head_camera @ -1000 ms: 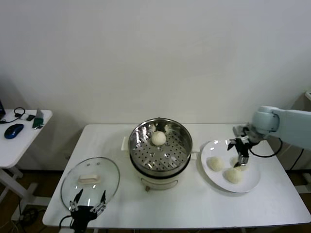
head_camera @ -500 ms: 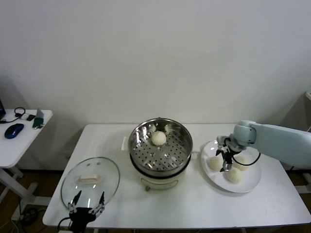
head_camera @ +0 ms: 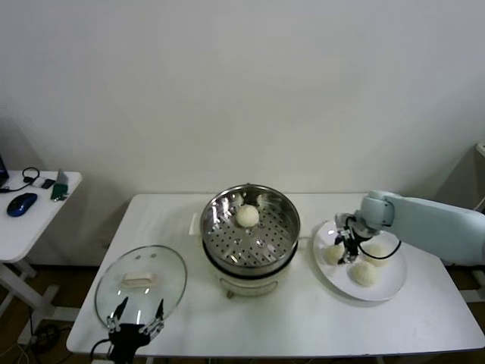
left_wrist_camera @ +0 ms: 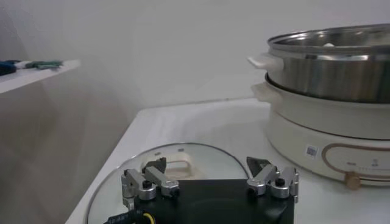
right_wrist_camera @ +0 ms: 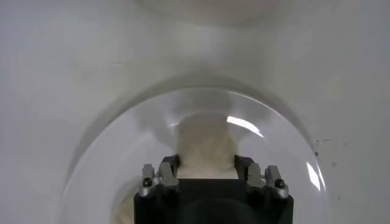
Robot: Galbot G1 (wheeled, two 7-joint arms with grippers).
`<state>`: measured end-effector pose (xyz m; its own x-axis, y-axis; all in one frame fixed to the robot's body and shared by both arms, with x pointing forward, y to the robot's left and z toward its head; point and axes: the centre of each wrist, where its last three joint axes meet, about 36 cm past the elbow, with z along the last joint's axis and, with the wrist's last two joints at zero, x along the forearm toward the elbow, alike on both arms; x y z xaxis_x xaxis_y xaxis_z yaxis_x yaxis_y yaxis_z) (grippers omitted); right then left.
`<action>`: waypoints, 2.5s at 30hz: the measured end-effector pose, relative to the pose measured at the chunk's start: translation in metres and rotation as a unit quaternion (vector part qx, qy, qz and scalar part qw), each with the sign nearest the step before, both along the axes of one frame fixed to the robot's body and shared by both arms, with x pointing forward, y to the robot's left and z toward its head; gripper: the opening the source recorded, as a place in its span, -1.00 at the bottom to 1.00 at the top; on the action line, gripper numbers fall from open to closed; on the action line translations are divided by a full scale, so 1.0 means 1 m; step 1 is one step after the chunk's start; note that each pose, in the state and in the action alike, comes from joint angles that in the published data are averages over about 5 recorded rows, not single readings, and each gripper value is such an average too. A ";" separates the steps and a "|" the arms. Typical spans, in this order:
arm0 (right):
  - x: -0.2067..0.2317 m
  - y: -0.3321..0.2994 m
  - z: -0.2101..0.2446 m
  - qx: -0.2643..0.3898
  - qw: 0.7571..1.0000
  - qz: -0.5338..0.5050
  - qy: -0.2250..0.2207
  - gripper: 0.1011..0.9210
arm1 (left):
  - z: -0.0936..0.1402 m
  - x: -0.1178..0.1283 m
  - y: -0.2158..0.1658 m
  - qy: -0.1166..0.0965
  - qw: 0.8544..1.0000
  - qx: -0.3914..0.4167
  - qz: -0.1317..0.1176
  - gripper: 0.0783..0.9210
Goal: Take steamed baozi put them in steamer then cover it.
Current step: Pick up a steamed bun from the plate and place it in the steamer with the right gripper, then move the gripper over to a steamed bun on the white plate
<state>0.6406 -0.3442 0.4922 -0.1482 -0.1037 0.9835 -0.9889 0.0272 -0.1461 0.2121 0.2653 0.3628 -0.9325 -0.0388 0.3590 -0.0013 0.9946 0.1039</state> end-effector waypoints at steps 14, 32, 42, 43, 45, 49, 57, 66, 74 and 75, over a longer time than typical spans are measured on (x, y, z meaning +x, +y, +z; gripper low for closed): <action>0.009 0.075 0.193 0.058 0.996 0.057 -0.047 0.26 | 0.000 0.005 -0.004 -0.004 1.000 -0.005 -0.008 0.77; -0.017 0.275 0.203 0.060 0.983 0.164 -0.048 0.26 | 0.000 0.004 -0.002 -0.004 1.000 -0.007 -0.005 0.77; -0.018 0.326 0.145 0.029 0.982 0.181 -0.043 0.26 | 0.000 0.004 -0.004 -0.006 1.000 -0.011 -0.003 0.77; -0.017 0.329 0.140 0.028 0.982 0.181 -0.043 0.26 | 0.000 0.004 -0.004 -0.006 1.000 -0.011 -0.002 0.77; -0.016 0.334 0.131 0.026 0.982 0.180 -0.044 0.26 | -0.001 0.003 -0.004 -0.006 1.000 -0.011 -0.002 0.77; -0.014 0.341 0.118 0.021 0.983 0.178 -0.047 0.27 | -0.001 0.003 -0.005 -0.006 1.000 -0.012 -0.002 0.77; -0.013 0.344 0.111 0.022 0.984 0.171 -0.051 0.67 | -0.001 0.005 -0.006 -0.007 1.000 -0.013 -0.004 0.77; -0.010 0.315 0.144 0.038 0.984 0.165 -0.050 0.76 | 0.003 0.007 -0.008 -0.007 1.000 -0.013 -0.009 0.77; -0.013 0.217 0.192 0.023 0.989 0.145 -0.037 0.76 | 0.005 0.008 -0.011 -0.007 1.000 -0.013 -0.015 0.77; -0.015 0.201 0.195 0.019 0.989 0.140 -0.035 0.76 | 0.006 0.008 -0.011 -0.007 1.000 -0.013 -0.015 0.77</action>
